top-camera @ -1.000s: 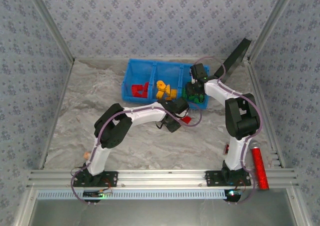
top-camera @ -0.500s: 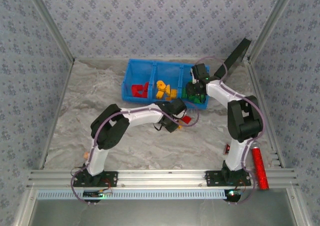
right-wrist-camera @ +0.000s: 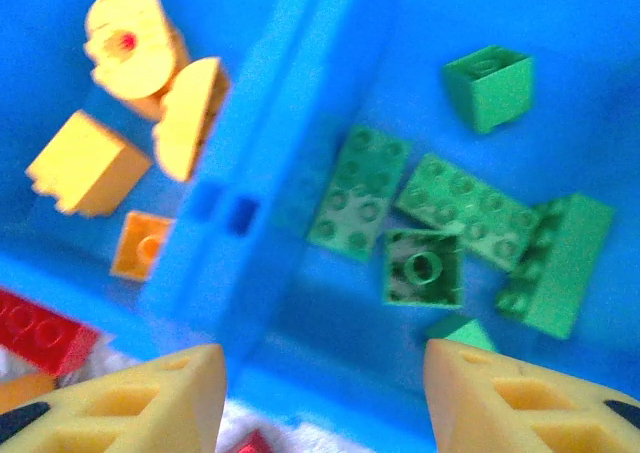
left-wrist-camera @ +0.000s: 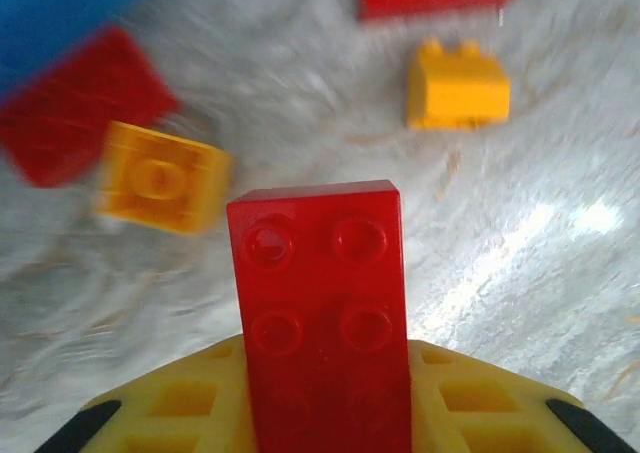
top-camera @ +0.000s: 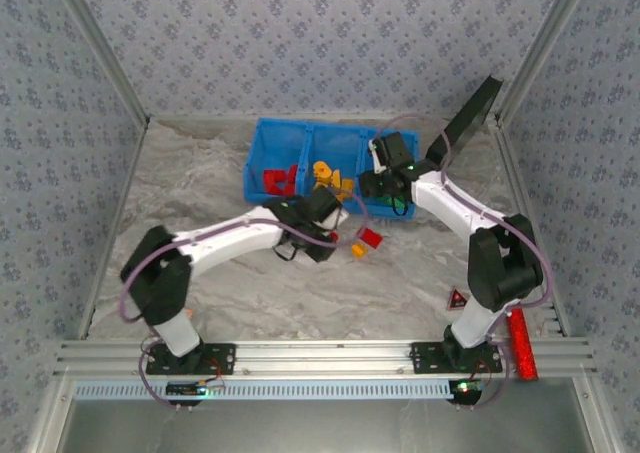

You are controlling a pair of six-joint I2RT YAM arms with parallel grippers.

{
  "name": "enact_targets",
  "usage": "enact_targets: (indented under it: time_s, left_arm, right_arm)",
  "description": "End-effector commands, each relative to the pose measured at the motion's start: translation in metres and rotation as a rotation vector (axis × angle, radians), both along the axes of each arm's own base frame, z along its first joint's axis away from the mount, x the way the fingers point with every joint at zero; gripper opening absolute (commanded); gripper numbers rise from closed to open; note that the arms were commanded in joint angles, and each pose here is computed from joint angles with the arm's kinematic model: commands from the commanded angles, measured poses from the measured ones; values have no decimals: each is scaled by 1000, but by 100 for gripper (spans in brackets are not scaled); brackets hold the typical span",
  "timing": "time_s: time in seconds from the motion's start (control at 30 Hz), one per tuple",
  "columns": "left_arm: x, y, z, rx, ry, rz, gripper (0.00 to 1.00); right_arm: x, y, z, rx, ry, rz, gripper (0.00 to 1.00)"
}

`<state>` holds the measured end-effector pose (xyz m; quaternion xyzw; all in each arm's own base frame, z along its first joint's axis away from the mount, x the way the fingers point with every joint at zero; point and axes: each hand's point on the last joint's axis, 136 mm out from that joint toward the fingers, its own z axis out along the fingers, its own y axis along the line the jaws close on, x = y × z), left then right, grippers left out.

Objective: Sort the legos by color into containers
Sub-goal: Place the lego in the container.

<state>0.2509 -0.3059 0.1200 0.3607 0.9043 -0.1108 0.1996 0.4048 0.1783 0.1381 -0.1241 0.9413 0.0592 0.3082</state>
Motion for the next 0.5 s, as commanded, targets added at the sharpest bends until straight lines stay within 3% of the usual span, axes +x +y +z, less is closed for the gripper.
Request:
enact_targets:
  time_s: [0.0,0.3,0.47]
  left_arm:
    - [16,24,38,-90,-35,70,29]
    - [77,102,63,-106,-119,313,28]
    - [121,135,59,-86,-126,454,27]
  right_arm:
    - [-24,19,2,24,32,22,57]
    - [-65,61,-9,60,6,88,58]
    - [-81,76,-20,44,-34,98,58]
